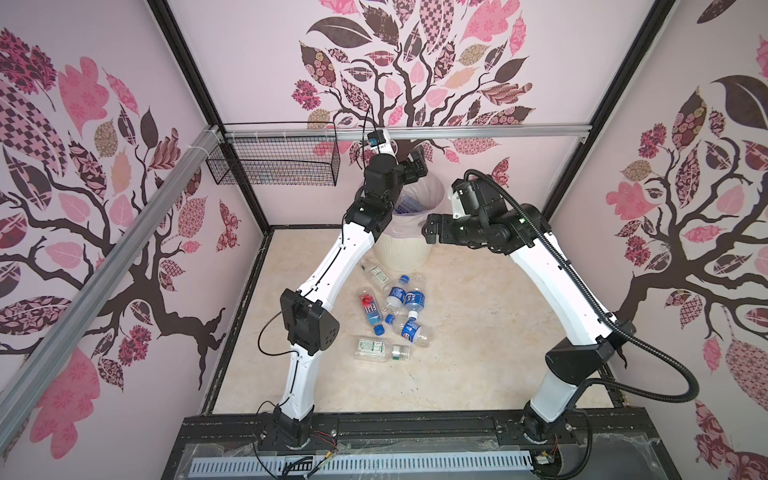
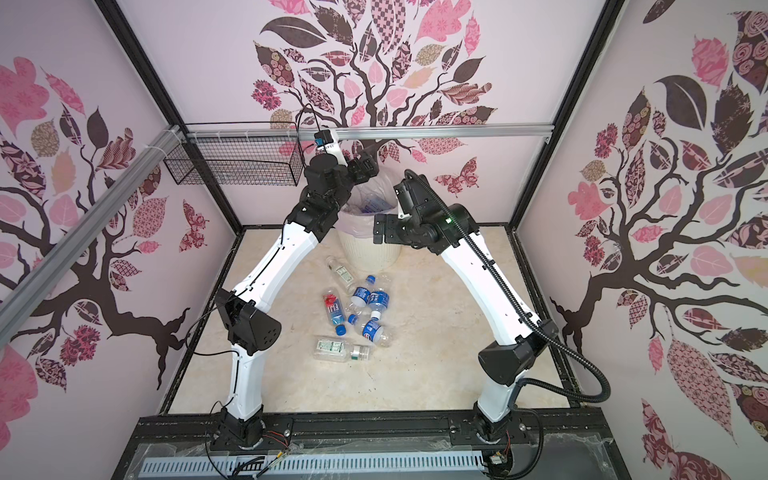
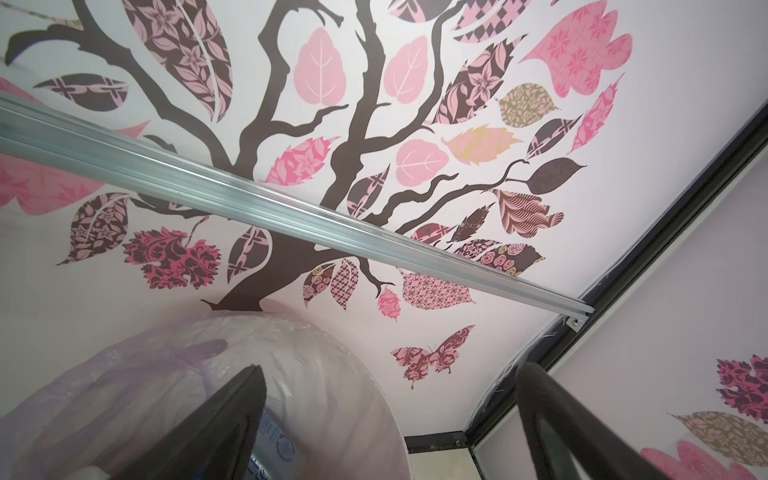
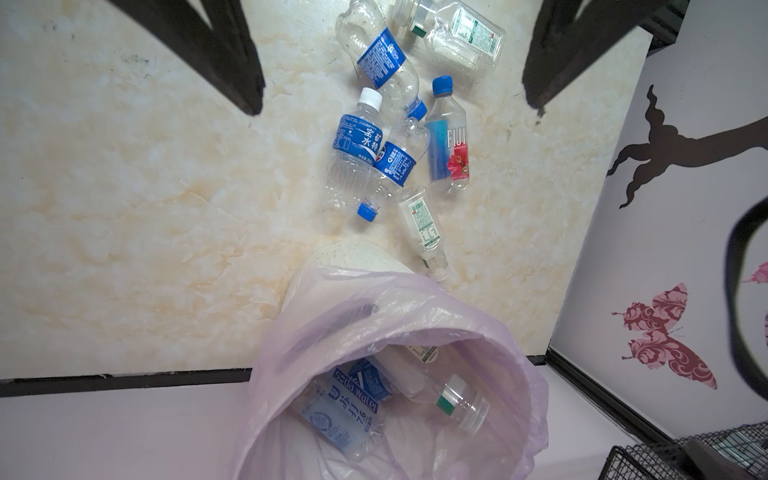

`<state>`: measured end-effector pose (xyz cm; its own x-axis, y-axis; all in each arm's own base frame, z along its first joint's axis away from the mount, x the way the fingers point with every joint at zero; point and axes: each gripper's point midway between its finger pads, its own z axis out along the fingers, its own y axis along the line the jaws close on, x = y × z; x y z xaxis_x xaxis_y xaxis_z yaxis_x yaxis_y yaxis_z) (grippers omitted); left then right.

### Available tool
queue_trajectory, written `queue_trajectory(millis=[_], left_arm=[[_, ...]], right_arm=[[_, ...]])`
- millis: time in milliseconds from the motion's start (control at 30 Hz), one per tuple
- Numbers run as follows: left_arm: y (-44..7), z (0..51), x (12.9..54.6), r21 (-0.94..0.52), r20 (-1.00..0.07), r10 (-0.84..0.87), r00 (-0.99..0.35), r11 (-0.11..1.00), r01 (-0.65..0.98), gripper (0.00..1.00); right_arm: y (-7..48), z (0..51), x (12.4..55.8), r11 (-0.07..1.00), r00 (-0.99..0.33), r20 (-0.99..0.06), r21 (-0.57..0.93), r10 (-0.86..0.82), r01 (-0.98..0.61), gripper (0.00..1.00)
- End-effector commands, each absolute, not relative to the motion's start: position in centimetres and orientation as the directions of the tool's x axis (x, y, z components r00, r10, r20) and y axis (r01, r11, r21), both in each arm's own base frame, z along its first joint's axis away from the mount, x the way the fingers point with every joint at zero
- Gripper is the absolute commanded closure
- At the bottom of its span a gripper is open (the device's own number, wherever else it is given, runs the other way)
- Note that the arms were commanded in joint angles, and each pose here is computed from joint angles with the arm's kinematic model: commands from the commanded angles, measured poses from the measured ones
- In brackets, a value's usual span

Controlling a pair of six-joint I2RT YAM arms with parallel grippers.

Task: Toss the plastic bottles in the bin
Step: 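Open the left gripper above the bin to drop the tea bottle, then lower the right gripper onto a blue-label water bottle while the left returns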

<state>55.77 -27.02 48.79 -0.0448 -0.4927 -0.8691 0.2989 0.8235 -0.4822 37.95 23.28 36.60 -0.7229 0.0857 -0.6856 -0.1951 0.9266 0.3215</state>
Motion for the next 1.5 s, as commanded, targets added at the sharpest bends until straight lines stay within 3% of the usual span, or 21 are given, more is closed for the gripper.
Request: queue_trajectory(millis=[0, 367, 667, 1033, 1467], left_arm=[[-25.9, 52.1, 53.8, -0.478, -0.864, -0.504, -0.006, 0.816, 0.326, 0.03], [-24.8, 51.2, 51.9, -0.455, -0.885, -0.463, -0.046, 0.839, 0.299, 0.03], [-22.8, 48.3, 48.7, -0.389, -0.921, -0.375, -0.103, 0.884, 0.26, 0.03], [-19.3, 40.5, 43.5, -0.327, -0.923, -0.272, -0.273, 0.928, 0.18, 0.03], [-16.0, 28.5, 37.2, -0.297, -0.809, -0.219, -0.545, 0.953, 0.059, 0.03]], right_arm=[[22.6, 38.5, 36.6, 0.909, -0.687, -0.714, 0.366, 0.137, -0.199, 0.01], [22.7, 36.4, 36.0, 0.903, -0.714, -0.686, 0.385, 0.142, -0.191, 0.01], [22.5, 31.0, 34.8, 0.912, -0.77, -0.63, 0.369, 0.104, -0.179, 0.0], [22.0, 21.2, 32.6, 0.922, -0.862, -0.493, 0.377, 0.118, -0.089, 0.0], [26.3, 11.9, 33.7, 0.908, -0.933, -0.321, 0.419, 0.166, 0.018, 0.01]])
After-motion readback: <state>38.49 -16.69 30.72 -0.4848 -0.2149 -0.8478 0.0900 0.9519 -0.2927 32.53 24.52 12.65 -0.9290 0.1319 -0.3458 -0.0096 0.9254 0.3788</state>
